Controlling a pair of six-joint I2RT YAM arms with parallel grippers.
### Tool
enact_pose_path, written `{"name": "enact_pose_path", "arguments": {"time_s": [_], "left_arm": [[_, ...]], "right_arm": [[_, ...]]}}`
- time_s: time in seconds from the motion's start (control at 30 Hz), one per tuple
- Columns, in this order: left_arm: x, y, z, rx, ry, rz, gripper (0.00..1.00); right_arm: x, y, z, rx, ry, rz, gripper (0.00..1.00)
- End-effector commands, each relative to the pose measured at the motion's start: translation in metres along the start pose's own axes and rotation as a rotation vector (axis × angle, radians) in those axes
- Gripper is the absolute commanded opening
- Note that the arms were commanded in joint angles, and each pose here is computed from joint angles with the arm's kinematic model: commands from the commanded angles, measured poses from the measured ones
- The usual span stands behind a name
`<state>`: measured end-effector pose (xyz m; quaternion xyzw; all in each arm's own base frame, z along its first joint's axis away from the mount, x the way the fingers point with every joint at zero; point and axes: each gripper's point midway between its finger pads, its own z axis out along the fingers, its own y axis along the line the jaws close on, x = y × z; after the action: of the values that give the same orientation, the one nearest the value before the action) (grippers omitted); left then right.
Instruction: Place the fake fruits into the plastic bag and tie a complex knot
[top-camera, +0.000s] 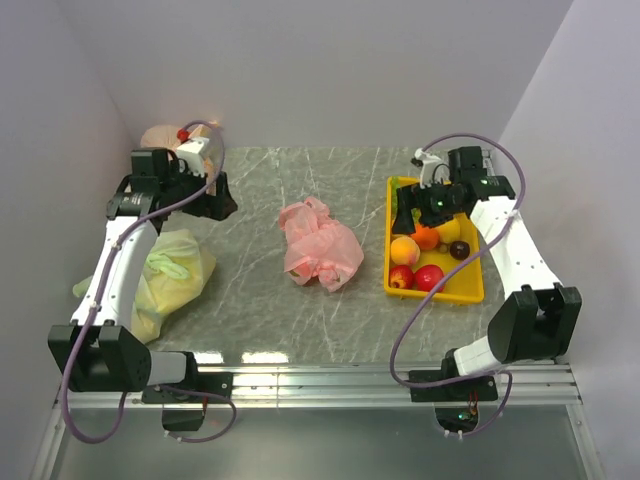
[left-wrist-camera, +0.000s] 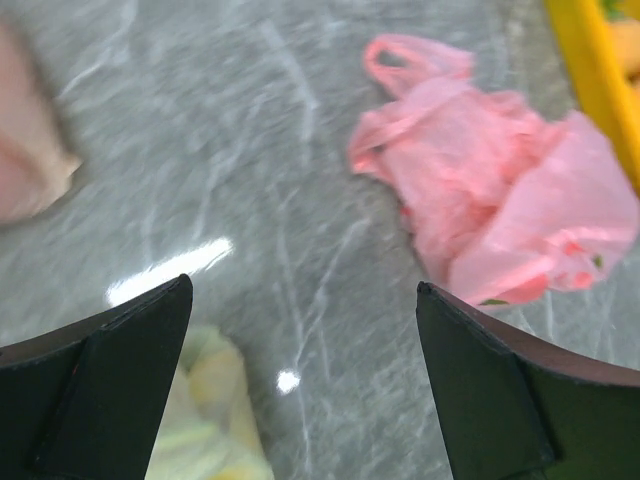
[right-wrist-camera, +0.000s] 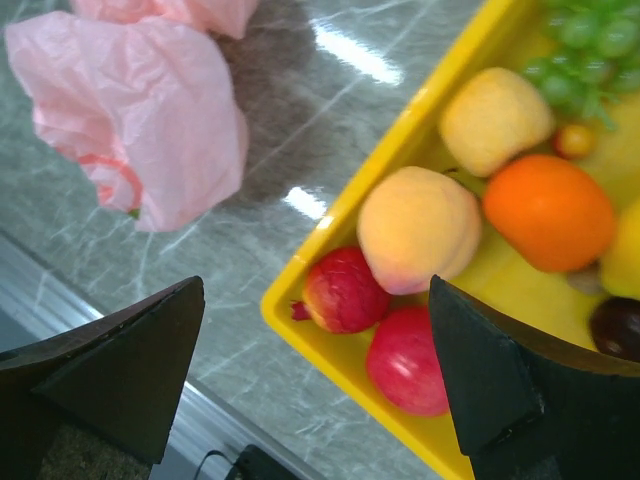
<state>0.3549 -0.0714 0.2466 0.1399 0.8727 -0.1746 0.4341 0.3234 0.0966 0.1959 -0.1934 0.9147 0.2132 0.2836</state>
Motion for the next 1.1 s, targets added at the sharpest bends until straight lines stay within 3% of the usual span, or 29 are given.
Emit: {"name": "enact_pose_path", "arguments": {"time_s": [0.0,0.1,0.3,0.47,0.57,0.6,0.67,0.7,0.77,0.8,0.83,0.87,0.9,1.0,1.07], "left_arm": [[-0.024,-0.048,0.016,0.242,-0.086,0.183,0.99],[-0.019,-0.07,0.045,0.319,-0.086,0.298,0.99],[-0.021,-0.097,0.109,0.383,-0.059,0.393,0.99],[-0.008,-0.091,0.164,0.376,0.025,0.442,0.99],[0.005,-0.098,0.176,0.428,0.081,0.433,0.92],[0.016,-0.099,0.185,0.436,0.117,0.425,0.83],[0.026,-0.097,0.194,0.432,0.157,0.418,0.63],[0.026,-0.094,0.195,0.42,0.165,0.398,0.45],[0.028,-0.087,0.189,0.418,0.198,0.383,0.28],[0.024,-0.076,0.182,0.417,0.195,0.379,0.05],[0.018,-0.068,0.174,0.409,0.185,0.38,0.0],[0.008,-0.047,0.159,0.376,0.168,0.365,0.0],[0.0,-0.035,0.15,0.366,0.141,0.385,0.0],[-0.029,0.042,0.111,0.206,0.066,0.376,0.0],[-0.037,0.068,0.095,0.156,0.041,0.384,0.0]], "right_arm": [[-0.012,0.028,0.012,-0.09,-0.016,-0.01,1.0],[-0.013,0.04,0.031,-0.122,0.008,-0.008,1.0],[-0.009,0.065,0.079,-0.188,0.109,-0.033,1.0],[0.011,0.076,0.113,-0.253,0.239,-0.06,1.0],[0.024,0.075,0.121,-0.273,0.295,-0.072,1.0],[0.028,0.074,0.123,-0.288,0.309,-0.087,0.98],[0.04,0.071,0.129,-0.297,0.355,-0.099,0.88],[0.044,0.068,0.13,-0.294,0.369,-0.099,0.69],[0.052,0.063,0.129,-0.289,0.398,-0.105,0.51],[0.05,0.06,0.126,-0.281,0.394,-0.104,0.38],[0.048,0.057,0.12,-0.271,0.379,-0.105,0.3],[0.047,0.054,0.117,-0.26,0.373,-0.104,0.11],[0.047,0.048,0.113,-0.241,0.366,-0.099,0.02],[0.058,0.037,0.101,-0.166,0.37,-0.126,0.0],[0.063,0.034,0.096,-0.127,0.345,-0.132,0.0]]}}
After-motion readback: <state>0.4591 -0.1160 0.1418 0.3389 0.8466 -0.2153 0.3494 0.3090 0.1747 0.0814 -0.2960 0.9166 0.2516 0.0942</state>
